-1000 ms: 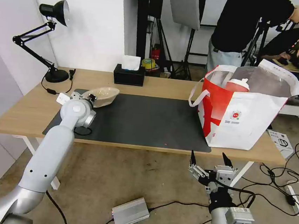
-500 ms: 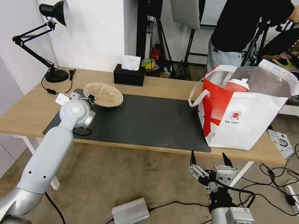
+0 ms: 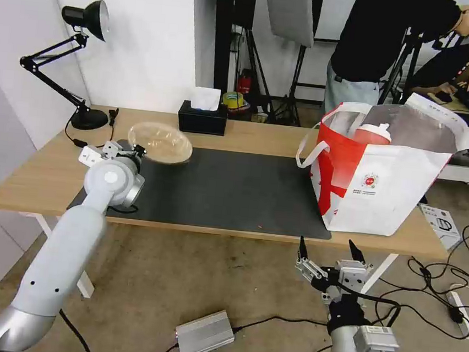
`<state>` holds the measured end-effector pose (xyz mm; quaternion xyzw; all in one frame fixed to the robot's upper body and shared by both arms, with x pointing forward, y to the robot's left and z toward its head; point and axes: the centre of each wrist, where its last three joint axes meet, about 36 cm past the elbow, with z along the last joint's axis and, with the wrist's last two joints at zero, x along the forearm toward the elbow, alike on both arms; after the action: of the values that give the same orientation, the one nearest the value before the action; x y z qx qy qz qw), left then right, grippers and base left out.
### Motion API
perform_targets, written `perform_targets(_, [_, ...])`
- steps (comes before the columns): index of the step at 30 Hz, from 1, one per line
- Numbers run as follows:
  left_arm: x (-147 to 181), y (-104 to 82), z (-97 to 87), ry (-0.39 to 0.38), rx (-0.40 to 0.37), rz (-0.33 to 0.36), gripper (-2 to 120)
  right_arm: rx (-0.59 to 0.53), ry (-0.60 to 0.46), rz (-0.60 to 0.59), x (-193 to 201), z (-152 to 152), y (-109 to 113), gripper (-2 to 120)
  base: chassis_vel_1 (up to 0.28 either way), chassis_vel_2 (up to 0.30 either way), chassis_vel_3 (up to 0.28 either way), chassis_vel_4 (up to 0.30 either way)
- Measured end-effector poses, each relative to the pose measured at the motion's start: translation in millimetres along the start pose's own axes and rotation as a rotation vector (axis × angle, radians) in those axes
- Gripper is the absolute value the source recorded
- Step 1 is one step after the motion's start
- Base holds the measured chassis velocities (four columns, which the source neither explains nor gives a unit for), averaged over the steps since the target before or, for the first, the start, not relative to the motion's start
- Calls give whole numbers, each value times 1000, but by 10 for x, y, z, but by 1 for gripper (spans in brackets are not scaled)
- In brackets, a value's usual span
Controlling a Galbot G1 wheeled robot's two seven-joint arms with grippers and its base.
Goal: Pick up the trash from the table and place it into the takeout bag.
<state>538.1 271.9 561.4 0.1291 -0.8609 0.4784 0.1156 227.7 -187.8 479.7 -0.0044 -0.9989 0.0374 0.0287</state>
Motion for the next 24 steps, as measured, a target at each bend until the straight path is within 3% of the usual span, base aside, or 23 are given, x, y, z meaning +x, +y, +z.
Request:
perform_targets(11, [379,-187,-151,-61,17,245,0,0,0,0,0,0,0,100,0,0,0,0])
perform_targets(14, [452,-274,-135,-63,21,356,0,0,0,0,0,0,0,100,0,0,0,0])
perform_targets(24, [437,-559,-6,-33,30,521,0,0,0,0,0,0,0,100,0,0,0,0])
